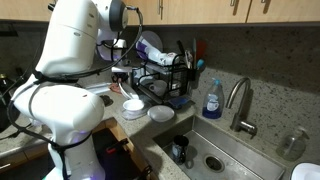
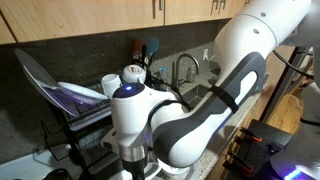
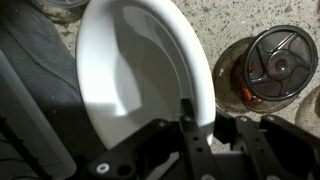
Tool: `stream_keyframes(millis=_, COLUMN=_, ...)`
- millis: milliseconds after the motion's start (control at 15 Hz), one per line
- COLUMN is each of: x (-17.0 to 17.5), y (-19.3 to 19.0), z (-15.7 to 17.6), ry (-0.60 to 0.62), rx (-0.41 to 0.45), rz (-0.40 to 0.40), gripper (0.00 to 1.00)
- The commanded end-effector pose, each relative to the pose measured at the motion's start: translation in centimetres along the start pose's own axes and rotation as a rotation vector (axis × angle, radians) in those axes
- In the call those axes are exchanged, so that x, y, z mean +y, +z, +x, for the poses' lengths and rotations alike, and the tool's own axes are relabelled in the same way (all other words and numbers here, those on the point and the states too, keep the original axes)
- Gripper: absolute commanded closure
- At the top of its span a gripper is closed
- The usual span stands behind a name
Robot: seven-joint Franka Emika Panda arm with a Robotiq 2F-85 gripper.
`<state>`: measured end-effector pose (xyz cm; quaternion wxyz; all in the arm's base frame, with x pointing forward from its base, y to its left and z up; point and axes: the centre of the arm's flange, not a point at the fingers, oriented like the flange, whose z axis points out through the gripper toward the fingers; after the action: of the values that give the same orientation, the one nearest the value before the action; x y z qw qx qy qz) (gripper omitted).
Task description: Put the white bowl on the dish rack on the counter
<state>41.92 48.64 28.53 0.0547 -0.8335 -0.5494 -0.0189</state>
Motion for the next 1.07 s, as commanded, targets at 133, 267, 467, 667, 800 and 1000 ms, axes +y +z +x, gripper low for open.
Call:
stream_keyframes(millis=133, x=-0.5, y=0.7, z=0.5, ry=-0.01, rx=-0.016, rz=0.003, gripper=0.96)
stream_keyframes(millis=267, x=-0.8, y=1.2, z=0.9, ry=-0.024, rx=-0.02, rz=0.003, gripper=0.96)
stream_keyframes(millis=467, x=-1.2, y=1.7, z=1.1, ry=-0.042, rx=-0.023, rz=-0.003, gripper=0.96)
stream_keyframes(millis=667, x=-2.2, y=2.4, z=1.2, ry=-0.07, rx=-0.027, rz=-0.012, gripper=0.96)
stream_keyframes(millis=800, x=-3.2, y=3.0, z=1.3, ry=-0.092, rx=-0.03, rz=-0.012, gripper=0.96)
stream_keyframes(millis=1000, x=-4.3, y=4.0, z=1.5, ry=-0.119, rx=-0.042, rz=-0.014, gripper=0.96)
